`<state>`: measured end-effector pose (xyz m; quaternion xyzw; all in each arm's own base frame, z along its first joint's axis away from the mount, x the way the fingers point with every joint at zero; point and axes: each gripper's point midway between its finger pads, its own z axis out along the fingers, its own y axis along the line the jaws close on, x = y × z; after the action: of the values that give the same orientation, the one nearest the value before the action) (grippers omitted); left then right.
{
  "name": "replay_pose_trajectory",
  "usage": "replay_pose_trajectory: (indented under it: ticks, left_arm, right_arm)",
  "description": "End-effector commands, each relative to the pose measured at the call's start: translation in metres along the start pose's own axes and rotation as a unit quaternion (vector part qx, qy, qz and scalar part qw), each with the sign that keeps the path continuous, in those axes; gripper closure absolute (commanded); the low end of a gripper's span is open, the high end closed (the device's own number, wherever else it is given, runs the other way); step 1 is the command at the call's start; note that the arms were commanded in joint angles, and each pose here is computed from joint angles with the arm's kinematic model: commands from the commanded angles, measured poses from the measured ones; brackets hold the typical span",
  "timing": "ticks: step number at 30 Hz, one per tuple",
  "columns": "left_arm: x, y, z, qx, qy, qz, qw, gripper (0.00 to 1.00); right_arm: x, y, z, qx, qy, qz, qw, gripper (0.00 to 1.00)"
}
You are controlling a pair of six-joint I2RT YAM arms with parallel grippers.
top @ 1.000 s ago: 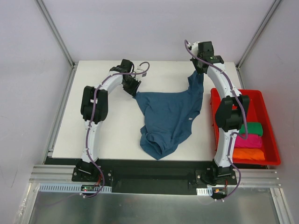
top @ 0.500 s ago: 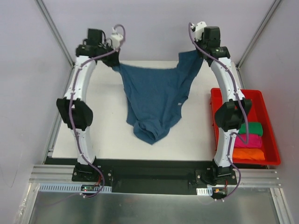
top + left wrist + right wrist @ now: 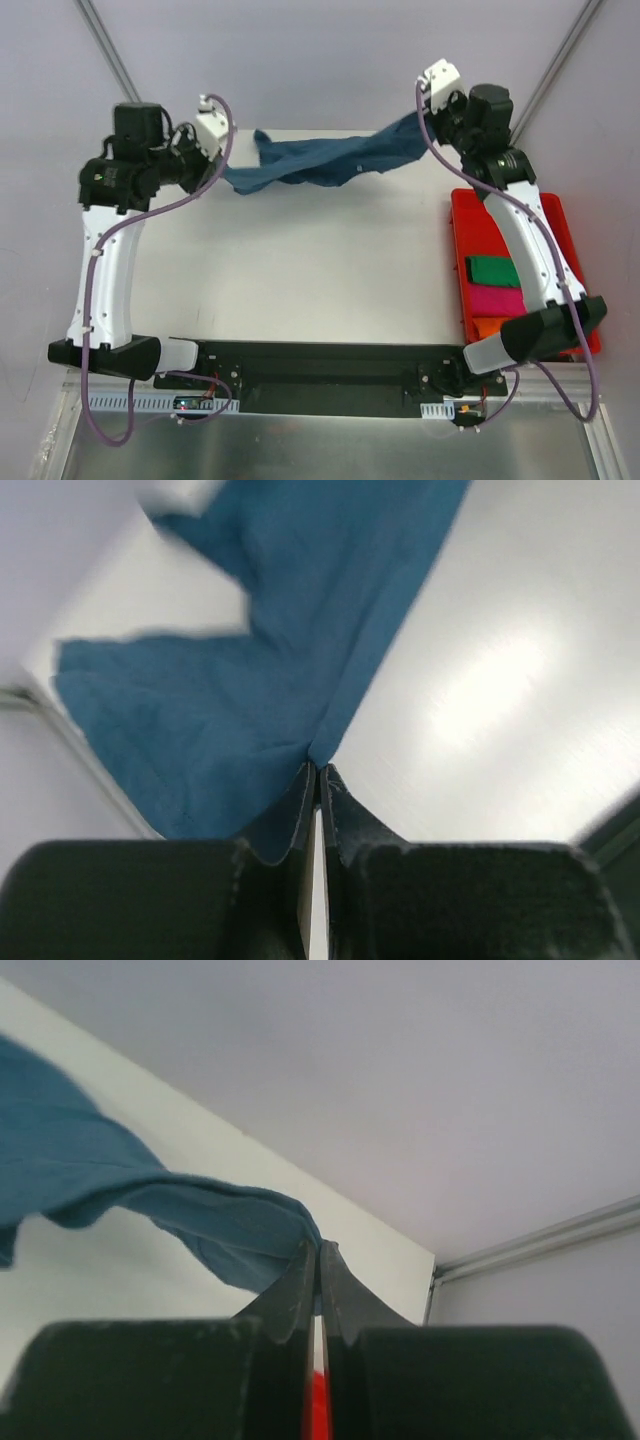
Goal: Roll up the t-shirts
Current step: Flatten out the T-shirt at the center of the board.
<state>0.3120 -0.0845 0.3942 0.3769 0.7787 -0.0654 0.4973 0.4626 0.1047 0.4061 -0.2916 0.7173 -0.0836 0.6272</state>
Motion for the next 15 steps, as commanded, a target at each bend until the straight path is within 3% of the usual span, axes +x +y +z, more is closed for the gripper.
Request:
replay_pose_trajectory:
  ticks: [1, 4, 8, 10, 15]
  left_arm:
    - [0.108, -0.07, 0.019, 0.145, 0.146, -0.058, 0.977, 0.94]
    - [0.161, -0.113, 0.022, 0.229, 0.203, -0.084, 0.948, 0.72]
    - [0.197, -0.131, 0.028, 0.268, 0.253, -0.101, 0.924, 0.55]
    - [0.209, -0.132, 0.031, 0.272, 0.264, -0.093, 0.921, 0.52]
    - [0.245, -0.142, 0.038, 0.292, 0.286, -0.064, 0.911, 0.52]
  right_arm:
    - [0.067, 0.062, -0.033, -0.109, 0.053, -0.021, 0.992, 0.99]
    - [0.143, 0.129, -0.061, -0.206, 0.124, -0.018, 0.97, 0.99]
    - [0.208, 0.174, -0.08, -0.255, 0.227, 0.034, 0.939, 0.99]
    - [0.215, 0.179, -0.08, -0.257, 0.256, 0.059, 0.93, 0.99]
    - [0.208, 0.192, -0.079, -0.283, 0.244, 0.084, 0.924, 0.99]
